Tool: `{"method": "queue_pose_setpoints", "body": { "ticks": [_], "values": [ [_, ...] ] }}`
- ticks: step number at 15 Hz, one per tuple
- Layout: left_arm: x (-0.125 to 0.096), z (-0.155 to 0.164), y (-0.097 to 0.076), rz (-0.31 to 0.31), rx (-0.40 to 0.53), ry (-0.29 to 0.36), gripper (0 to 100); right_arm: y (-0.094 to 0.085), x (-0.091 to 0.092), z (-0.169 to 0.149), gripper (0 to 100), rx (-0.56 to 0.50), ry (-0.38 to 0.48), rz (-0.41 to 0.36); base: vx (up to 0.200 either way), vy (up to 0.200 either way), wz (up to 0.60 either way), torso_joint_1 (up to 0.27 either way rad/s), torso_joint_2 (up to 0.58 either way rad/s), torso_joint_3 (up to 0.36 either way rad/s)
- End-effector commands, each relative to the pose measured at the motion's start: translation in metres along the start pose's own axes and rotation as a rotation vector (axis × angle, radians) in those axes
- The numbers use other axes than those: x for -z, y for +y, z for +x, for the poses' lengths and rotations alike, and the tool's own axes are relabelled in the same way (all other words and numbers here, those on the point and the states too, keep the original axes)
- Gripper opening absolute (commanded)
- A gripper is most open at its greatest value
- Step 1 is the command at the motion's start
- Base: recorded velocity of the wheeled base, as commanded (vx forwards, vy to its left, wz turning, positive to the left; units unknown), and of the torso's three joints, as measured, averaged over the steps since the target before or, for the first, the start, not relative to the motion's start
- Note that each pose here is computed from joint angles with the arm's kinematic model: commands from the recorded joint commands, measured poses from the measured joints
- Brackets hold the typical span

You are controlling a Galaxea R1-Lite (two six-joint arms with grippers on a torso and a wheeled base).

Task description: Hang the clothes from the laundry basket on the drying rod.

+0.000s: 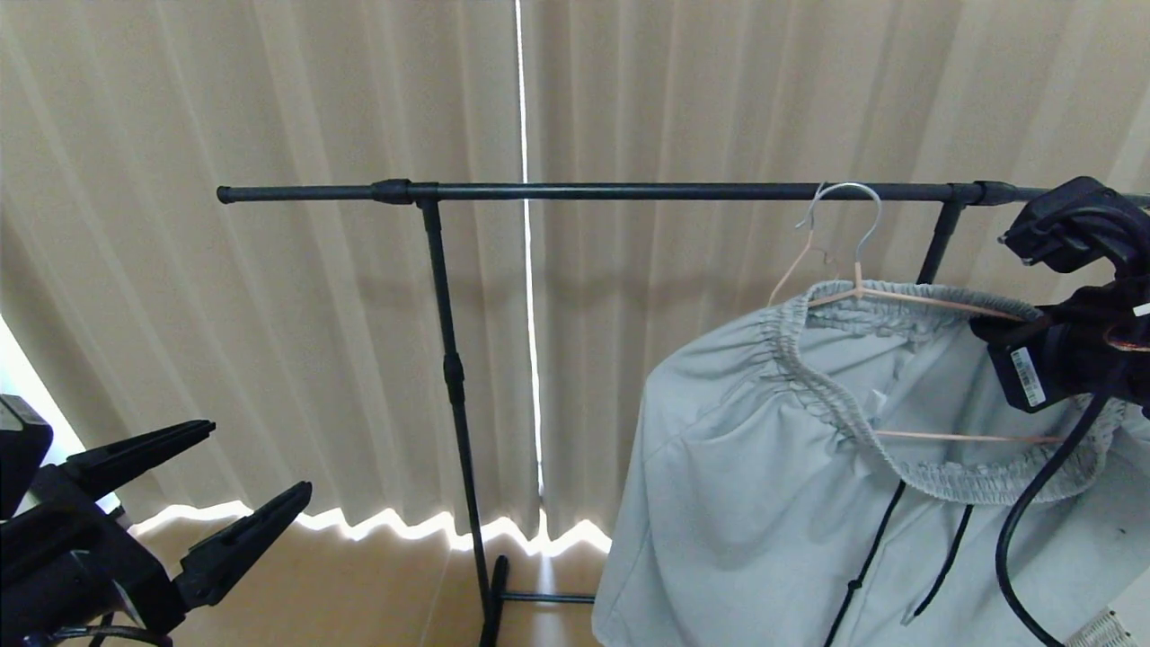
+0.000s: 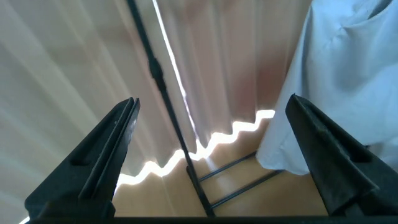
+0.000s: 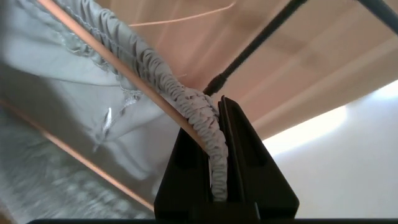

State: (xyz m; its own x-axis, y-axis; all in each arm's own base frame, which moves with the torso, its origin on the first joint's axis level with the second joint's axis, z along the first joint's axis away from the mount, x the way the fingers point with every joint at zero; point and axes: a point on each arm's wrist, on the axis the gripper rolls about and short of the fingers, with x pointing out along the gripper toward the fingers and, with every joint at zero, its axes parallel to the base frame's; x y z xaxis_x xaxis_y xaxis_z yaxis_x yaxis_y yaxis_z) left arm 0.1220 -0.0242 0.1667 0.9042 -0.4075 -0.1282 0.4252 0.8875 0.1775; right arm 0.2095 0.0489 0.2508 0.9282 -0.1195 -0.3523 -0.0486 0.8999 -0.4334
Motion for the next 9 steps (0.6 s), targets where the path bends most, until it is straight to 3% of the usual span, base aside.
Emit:
{"method": "queue_pose_setpoints", "body": {
  "ticks": [1,8,9],
  "values": [
    [0.0003,0.0001,-0.0001,0.0,0.001,0.001,100,0.0003,0.0003,0.0005,0,-0.001,0.002,-0.001,0.0,0.0,0.0,0.0,0.0,0.0],
    [-0.0022,0.0013,0.0003,-0.001,0.003,-0.005,100,0.01,-0.0002,-0.0013,0,-0.04,-0.006,0.052,0.0,0.0,0.0,0.0,0.0,0.0],
    [-0.0018,0.0012,0.0002,-0.002,0.003,-0.004,100,0.01,-0.0002,-0.0013,0,-0.04,-0.006,0.052,0.2,0.0,0.0,0.002,0.0,0.002]
  ]
}}
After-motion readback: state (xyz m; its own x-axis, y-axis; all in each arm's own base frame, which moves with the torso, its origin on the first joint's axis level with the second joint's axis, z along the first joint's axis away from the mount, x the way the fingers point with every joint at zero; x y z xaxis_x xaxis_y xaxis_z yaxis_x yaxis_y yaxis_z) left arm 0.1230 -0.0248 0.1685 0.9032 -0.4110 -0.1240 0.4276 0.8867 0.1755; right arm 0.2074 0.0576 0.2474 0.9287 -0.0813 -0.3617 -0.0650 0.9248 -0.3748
